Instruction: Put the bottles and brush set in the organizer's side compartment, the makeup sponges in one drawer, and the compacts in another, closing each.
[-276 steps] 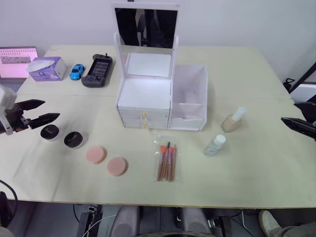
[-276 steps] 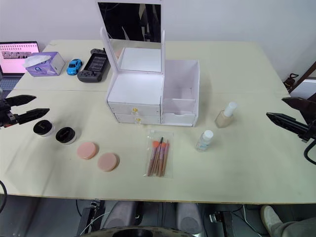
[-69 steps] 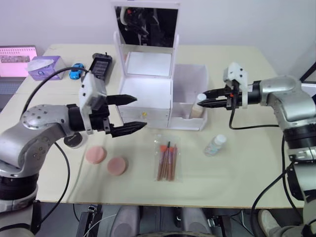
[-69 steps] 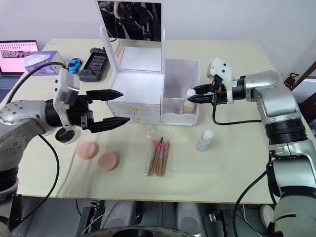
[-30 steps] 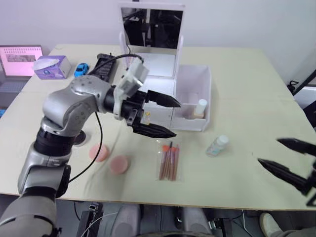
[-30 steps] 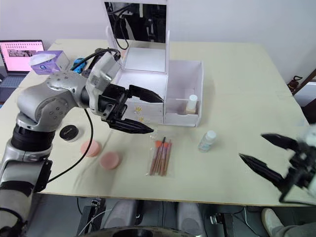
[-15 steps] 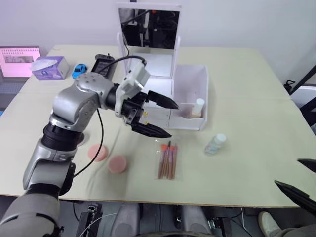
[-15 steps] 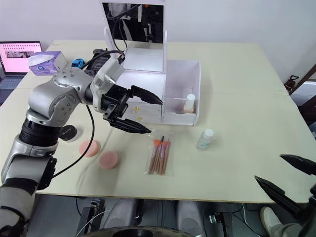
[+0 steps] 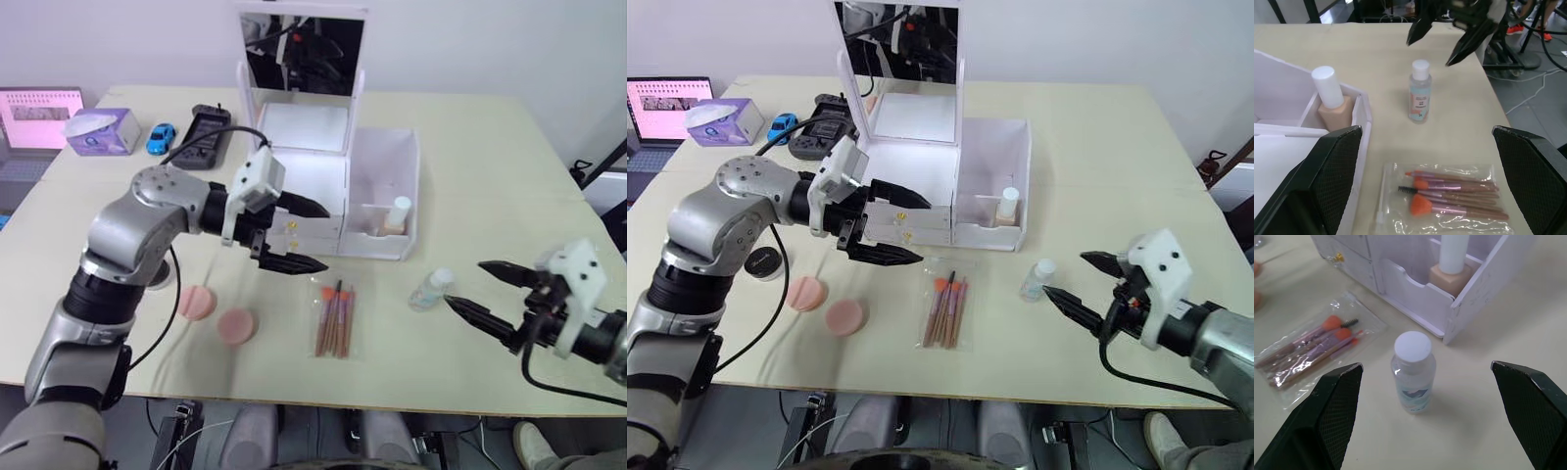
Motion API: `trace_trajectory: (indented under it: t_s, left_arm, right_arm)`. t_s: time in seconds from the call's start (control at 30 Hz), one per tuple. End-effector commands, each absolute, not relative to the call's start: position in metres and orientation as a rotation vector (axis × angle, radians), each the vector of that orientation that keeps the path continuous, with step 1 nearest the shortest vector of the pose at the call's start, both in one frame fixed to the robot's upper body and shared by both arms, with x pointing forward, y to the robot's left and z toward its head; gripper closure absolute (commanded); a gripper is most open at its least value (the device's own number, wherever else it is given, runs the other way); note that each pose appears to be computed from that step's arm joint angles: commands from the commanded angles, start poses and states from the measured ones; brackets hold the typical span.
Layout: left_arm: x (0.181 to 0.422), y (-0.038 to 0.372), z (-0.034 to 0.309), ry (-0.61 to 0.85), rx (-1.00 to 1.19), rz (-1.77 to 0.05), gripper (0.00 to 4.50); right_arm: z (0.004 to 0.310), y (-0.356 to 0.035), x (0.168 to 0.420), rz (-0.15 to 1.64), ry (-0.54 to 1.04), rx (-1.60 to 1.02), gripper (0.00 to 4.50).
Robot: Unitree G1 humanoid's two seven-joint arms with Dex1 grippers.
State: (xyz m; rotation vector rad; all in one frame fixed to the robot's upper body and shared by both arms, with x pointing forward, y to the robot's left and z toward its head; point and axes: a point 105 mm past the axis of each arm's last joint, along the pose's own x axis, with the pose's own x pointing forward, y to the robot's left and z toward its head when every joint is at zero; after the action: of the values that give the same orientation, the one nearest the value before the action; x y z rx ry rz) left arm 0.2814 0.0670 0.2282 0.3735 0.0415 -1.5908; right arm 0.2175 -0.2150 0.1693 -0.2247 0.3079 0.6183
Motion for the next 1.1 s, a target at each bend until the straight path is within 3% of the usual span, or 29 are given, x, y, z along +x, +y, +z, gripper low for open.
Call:
trace_trajectory:
  t_s: [0.03, 0.2, 0.33, 0.77, 0.9, 1.1]
  left_arm:
    - [0.277, 0.068, 0.241, -0.021, 0.384, -1.575, 0.00]
    - [0.274, 0.066, 0.244, -0.032, 0.335, -1.583, 0.00]
    - [0.275, 0.067, 0.245, -0.033, 0.350, -1.580, 0.00]
    - [0.275, 0.065, 0.243, -0.030, 0.373, -1.590, 0.00]
    - [0.275, 0.065, 0.243, -0.030, 0.375, -1.590, 0.00]
    - [0.276, 0.066, 0.242, -0.028, 0.385, -1.583, 0.00]
  right_arm:
    - [0.174, -0.212, 0.221, 0.627, 0.270, -0.247, 0.06]
    - [0.168, -0.206, 0.231, 0.653, 0.261, -0.251, 0.06]
    - [0.163, -0.201, 0.234, 0.670, 0.264, -0.263, 1.89]
    - [0.168, -0.195, 0.236, 0.667, 0.241, -0.258, 1.89]
    - [0.167, -0.193, 0.233, 0.676, 0.262, -0.269, 3.12]
    - [0.169, -0.190, 0.237, 0.681, 0.258, -0.281, 3.12]
